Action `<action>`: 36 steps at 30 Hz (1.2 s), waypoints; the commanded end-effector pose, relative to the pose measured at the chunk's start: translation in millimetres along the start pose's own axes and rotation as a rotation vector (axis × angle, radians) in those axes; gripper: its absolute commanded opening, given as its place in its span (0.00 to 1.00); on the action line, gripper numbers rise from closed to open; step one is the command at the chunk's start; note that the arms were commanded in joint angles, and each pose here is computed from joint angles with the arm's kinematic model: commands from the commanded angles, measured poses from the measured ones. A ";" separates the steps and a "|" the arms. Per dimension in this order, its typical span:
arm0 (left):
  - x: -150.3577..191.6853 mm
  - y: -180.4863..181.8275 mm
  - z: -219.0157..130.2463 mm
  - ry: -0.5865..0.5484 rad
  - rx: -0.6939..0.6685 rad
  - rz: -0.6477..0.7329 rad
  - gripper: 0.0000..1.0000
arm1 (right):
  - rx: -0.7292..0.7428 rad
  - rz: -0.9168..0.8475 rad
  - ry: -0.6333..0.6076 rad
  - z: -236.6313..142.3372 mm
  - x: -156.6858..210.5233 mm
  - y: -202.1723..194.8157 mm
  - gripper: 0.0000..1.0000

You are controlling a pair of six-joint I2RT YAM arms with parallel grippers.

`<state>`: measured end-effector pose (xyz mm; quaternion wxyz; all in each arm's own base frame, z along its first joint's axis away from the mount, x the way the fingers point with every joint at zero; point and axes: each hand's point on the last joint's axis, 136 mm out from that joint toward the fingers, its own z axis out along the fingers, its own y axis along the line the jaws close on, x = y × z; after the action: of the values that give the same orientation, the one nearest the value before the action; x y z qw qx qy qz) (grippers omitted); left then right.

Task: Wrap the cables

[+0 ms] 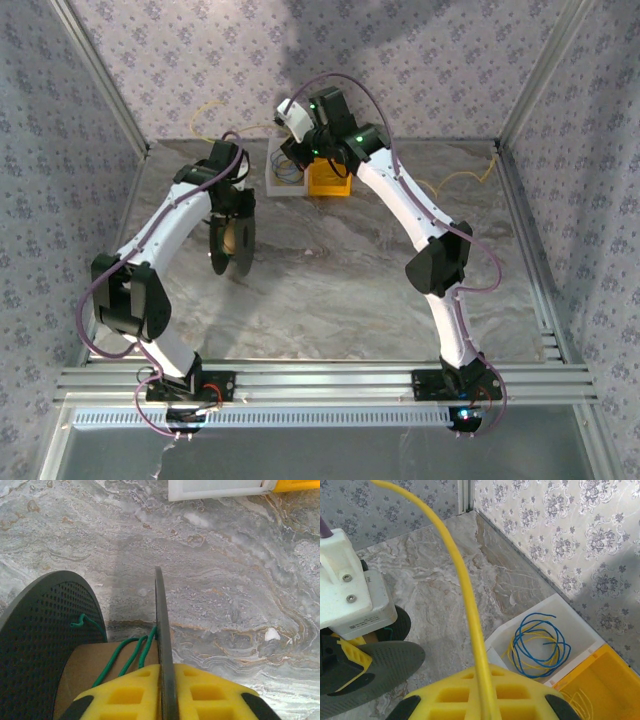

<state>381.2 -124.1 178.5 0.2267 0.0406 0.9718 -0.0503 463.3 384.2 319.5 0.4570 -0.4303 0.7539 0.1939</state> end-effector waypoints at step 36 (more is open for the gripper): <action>-14.8 56.1 -174.1 -0.248 0.146 -0.106 0.47 | 0.077 -0.070 -0.011 -0.2 38.6 -6.1 0.00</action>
<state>344.1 -63.9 334.1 0.3466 0.0144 0.9315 -0.1095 465.4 359.7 247.2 0.4198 -0.4262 0.7844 0.1641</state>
